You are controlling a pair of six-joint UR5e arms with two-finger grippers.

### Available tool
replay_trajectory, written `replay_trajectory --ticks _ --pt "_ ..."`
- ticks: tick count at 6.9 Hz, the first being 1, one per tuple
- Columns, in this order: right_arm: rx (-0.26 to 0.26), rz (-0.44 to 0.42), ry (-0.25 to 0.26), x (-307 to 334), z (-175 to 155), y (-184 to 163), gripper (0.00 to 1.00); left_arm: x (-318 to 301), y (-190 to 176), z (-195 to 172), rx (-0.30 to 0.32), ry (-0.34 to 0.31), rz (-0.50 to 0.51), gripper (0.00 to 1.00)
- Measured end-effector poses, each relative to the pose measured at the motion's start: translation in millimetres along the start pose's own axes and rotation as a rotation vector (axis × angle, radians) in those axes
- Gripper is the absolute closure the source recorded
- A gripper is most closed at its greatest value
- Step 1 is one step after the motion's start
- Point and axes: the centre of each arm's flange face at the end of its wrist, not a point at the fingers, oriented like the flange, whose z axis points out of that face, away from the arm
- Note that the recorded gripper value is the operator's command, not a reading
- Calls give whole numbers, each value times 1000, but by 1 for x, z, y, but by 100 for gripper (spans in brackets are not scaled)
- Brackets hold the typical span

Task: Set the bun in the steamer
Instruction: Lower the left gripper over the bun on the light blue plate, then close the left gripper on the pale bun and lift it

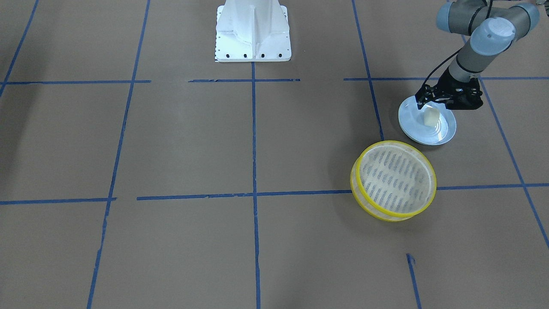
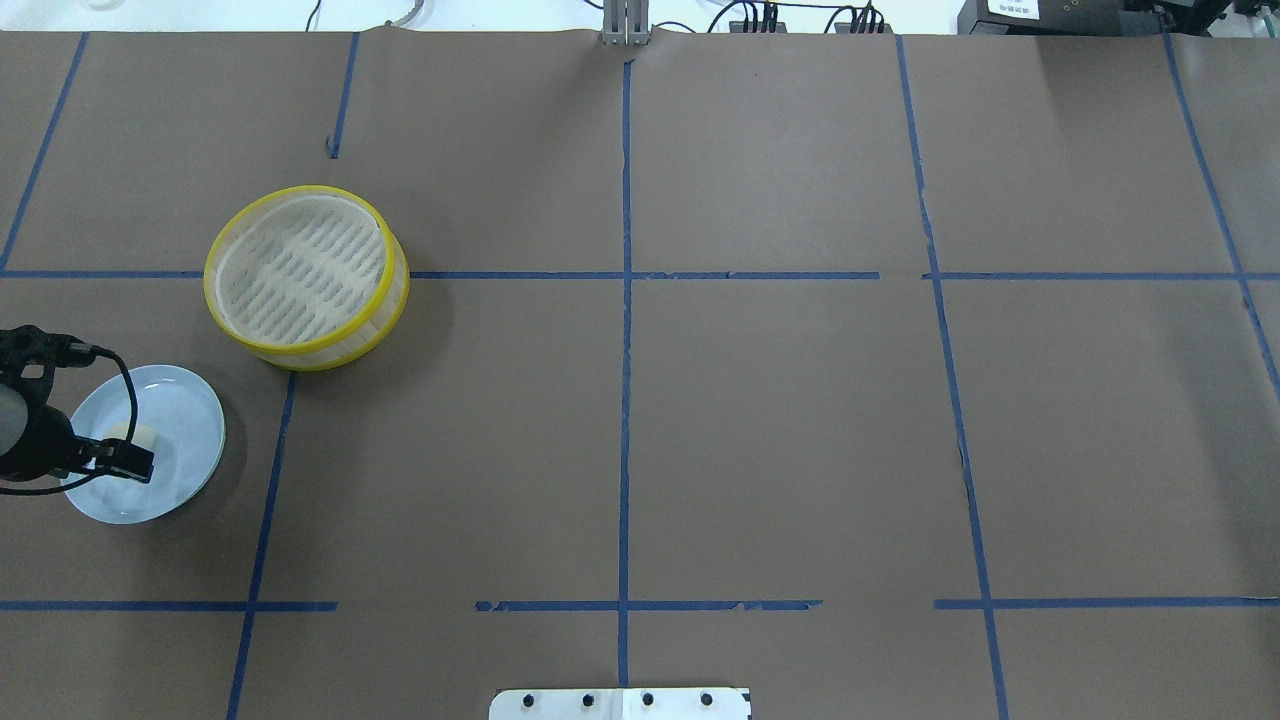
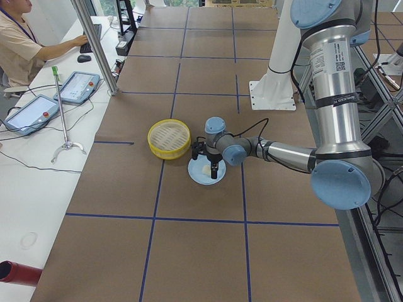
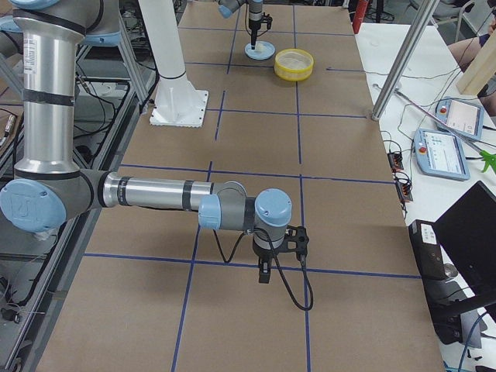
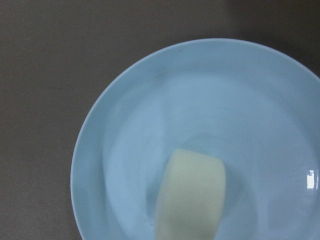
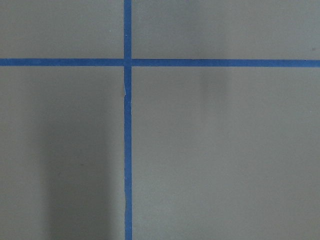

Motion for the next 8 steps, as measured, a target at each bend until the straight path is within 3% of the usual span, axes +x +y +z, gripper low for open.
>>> replay_trajectory --ticks 2,4,6,8 --pt "0 0 0 0 0 0 0 9 -7 3 9 3 16 19" --pt "0 0 0 0 0 0 0 9 -14 8 34 -20 35 41" --pt "0 0 0 0 0 0 0 7 -16 9 46 -32 40 55" --pt "0 0 0 0 0 0 0 8 -17 7 51 -30 41 60"
